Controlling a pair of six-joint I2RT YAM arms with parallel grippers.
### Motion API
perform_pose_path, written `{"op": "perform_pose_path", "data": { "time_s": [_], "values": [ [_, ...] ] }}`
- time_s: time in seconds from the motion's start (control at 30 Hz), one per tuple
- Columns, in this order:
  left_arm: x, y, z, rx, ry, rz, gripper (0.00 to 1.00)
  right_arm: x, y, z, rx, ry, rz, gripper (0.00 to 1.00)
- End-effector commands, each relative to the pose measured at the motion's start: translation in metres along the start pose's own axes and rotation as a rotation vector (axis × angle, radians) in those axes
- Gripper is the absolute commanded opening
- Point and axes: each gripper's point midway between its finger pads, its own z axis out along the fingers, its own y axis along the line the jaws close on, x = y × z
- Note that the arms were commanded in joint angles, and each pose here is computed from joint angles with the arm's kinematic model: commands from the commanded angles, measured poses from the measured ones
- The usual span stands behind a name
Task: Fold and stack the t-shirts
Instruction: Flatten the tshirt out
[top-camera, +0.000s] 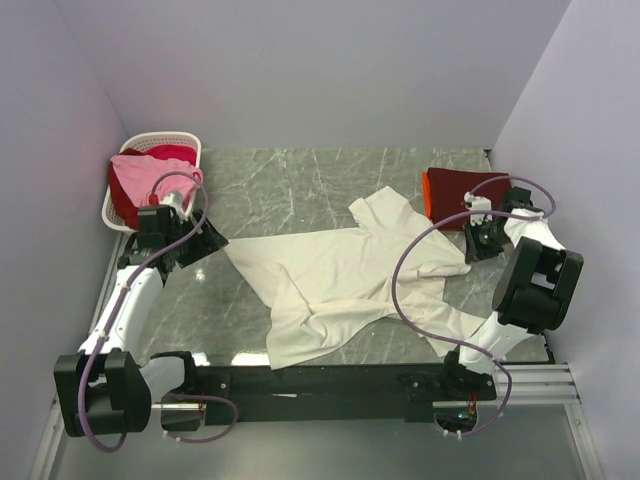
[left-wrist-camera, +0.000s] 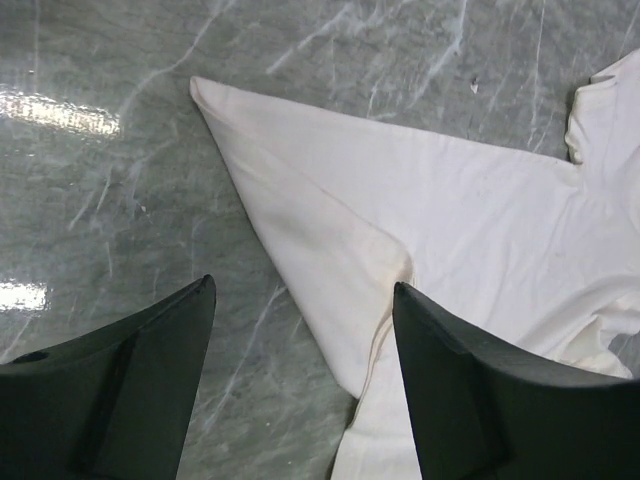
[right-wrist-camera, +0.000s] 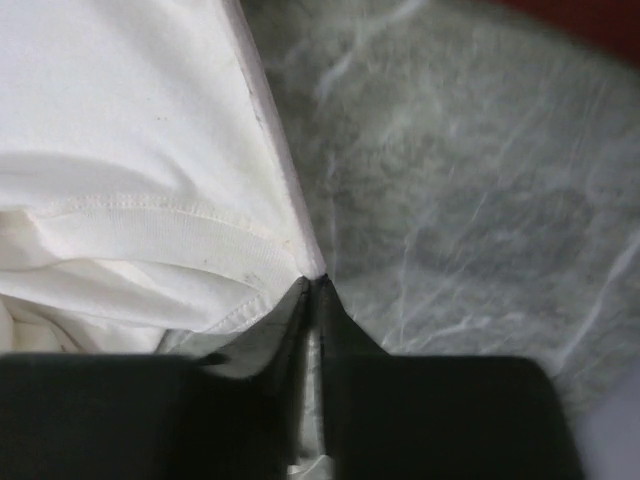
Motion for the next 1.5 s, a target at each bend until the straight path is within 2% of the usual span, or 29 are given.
{"op": "perform_pose_path", "data": {
  "time_s": [0.0, 0.1, 0.13, 0.27, 0.33, 0.37, 0.43, 0.47, 0.53, 0.57, 0.6, 0.63, 0.7, 0.77, 0.9, 1.13, 1.17, 1.47],
  "values": [
    [-0.022, -0.023, -0.005, 0.1, -0.045, 0.099, 0.77, 0.017, -0.006, -0.014, 0.037, 0.04, -0.072, 0.25],
    [-0.016, -0.018, 0.004, 0.094, -0.008, 0.104, 0.77, 0.004, 0.0, -0.028, 0.029, -0.01, -0.098, 0.43],
    [-0.014, -0.018, 0.006, 0.099, 0.001, 0.105, 0.76, -0.003, 0.004, -0.033, 0.017, -0.027, -0.1, 0.45],
    [-0.009, -0.019, 0.015, 0.124, 0.04, 0.114, 0.81, -0.07, 0.023, -0.058, -0.05, -0.152, -0.164, 0.46],
    [-0.008, -0.019, 0.016, 0.125, 0.041, 0.126, 0.82, -0.093, 0.049, -0.048, -0.155, -0.161, -0.196, 0.46],
    [-0.009, -0.017, 0.016, 0.116, 0.034, 0.129, 0.82, -0.117, 0.053, -0.055, -0.162, -0.202, -0.207, 0.46],
    [-0.007, -0.01, 0.019, 0.093, 0.022, 0.134, 0.82, -0.139, 0.076, -0.032, -0.26, -0.185, -0.211, 0.46],
    [-0.006, -0.009, 0.02, 0.09, 0.021, 0.136, 0.82, -0.167, 0.078, -0.038, -0.258, -0.235, -0.23, 0.46],
    [0.0, -0.005, 0.022, 0.089, 0.023, 0.143, 0.82, -0.186, 0.087, -0.008, -0.322, -0.207, -0.166, 0.46],
    [-0.001, -0.004, 0.021, 0.087, 0.019, 0.15, 0.82, -0.217, 0.087, -0.017, -0.318, -0.264, -0.121, 0.46],
    [-0.002, -0.005, 0.02, 0.086, 0.014, 0.156, 0.82, -0.223, 0.083, 0.009, -0.331, -0.237, -0.066, 0.47],
    [-0.006, -0.006, 0.018, 0.084, -0.004, 0.168, 0.82, -0.252, 0.081, 0.002, -0.31, -0.297, -0.067, 0.47],
    [-0.01, -0.006, 0.016, 0.075, -0.025, 0.177, 0.82, -0.264, 0.075, 0.032, -0.292, -0.272, 0.043, 0.48],
    [-0.011, -0.008, 0.015, 0.085, -0.032, 0.177, 0.82, -0.285, 0.076, 0.037, -0.274, -0.312, 0.062, 0.5],
    [-0.011, -0.008, 0.016, 0.089, -0.029, 0.173, 0.82, -0.292, 0.076, 0.066, -0.199, -0.314, 0.102, 0.54],
    [-0.011, -0.009, 0.015, 0.095, -0.032, 0.173, 0.82, -0.292, 0.08, 0.102, -0.172, -0.278, 0.095, 0.54],
    [-0.011, -0.009, 0.015, 0.096, -0.032, 0.174, 0.82, -0.298, 0.092, 0.104, -0.174, -0.285, 0.069, 0.53],
    [-0.009, -0.01, 0.016, 0.103, -0.023, 0.172, 0.82, -0.297, 0.086, 0.128, -0.075, -0.267, -0.043, 0.5]
  ]
}}
